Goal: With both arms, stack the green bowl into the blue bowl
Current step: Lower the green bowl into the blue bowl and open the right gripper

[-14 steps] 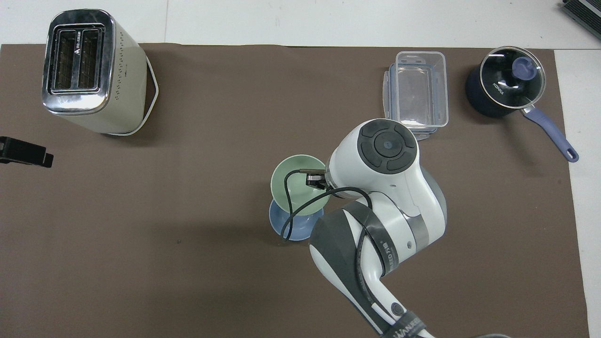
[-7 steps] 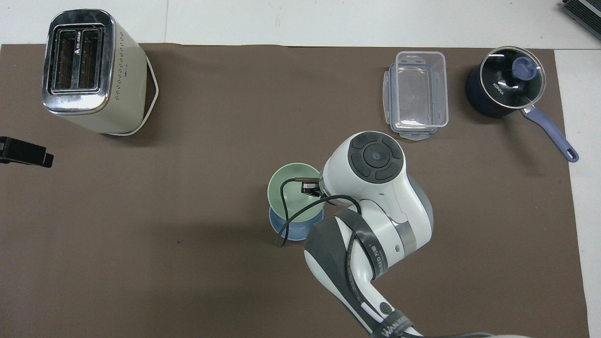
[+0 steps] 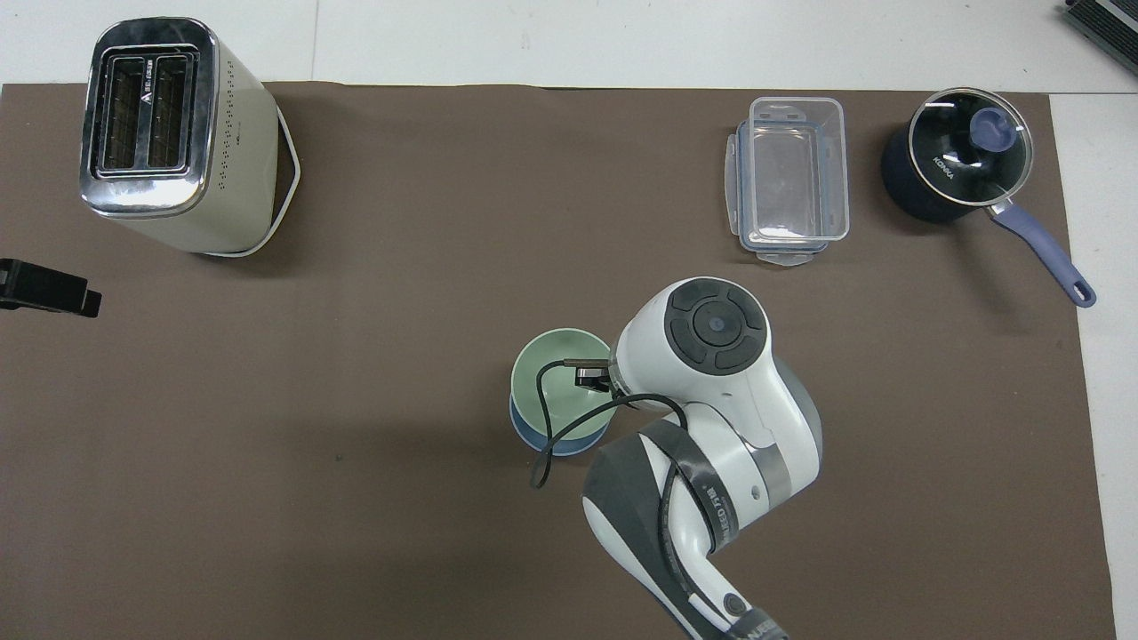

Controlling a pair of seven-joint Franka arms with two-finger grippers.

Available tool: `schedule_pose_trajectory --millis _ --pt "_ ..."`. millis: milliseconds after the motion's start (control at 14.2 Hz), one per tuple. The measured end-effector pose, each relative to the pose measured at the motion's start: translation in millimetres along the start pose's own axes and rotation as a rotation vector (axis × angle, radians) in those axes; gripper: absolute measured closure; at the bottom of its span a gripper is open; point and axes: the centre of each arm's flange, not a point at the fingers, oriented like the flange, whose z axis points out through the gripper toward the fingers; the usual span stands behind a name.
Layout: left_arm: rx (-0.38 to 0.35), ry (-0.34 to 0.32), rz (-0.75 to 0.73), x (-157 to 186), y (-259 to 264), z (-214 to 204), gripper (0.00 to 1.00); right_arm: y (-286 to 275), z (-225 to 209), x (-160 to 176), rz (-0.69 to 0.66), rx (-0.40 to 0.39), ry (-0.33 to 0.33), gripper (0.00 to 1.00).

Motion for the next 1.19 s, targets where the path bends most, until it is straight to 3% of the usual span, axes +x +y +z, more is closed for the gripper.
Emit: schedule_pose_trajectory --millis 1194 --pt "0.000 0.000 -0.001 0.0 0.0 0.0 0.00 -2.3 31.3 -12.3 -0.046 0.015 0.031 0.96"
